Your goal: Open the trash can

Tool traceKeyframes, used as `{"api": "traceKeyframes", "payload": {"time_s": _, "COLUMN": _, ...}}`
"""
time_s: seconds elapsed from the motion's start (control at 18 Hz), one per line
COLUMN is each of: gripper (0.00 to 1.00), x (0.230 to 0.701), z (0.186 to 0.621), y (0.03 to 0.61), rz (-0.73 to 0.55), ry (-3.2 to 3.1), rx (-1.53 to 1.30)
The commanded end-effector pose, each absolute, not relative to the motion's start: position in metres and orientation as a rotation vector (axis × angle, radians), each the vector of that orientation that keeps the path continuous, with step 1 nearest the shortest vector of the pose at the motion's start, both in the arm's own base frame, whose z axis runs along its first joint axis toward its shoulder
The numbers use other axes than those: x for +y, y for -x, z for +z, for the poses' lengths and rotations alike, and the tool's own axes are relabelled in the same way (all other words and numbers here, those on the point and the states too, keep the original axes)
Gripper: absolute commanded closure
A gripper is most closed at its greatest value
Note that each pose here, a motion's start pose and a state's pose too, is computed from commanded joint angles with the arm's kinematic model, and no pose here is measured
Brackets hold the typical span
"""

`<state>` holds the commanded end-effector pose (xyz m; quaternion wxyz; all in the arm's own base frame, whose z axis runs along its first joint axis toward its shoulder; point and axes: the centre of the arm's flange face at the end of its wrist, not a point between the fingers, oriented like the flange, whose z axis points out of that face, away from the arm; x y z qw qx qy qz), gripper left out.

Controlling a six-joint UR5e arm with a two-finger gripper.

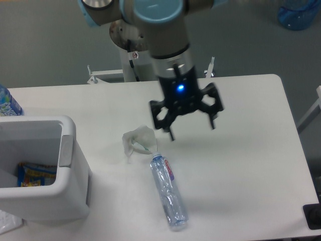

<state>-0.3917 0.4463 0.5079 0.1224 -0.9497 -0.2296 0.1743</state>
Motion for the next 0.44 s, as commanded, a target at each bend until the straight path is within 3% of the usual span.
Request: {"api": "traceKeyframes", "payload": {"time_s": 0.44, "gripper": 0.00, "x": 0.402, "z": 0.509, "y": 0.416, "rz": 0.527, "ry": 2.786, "rx": -0.693}}
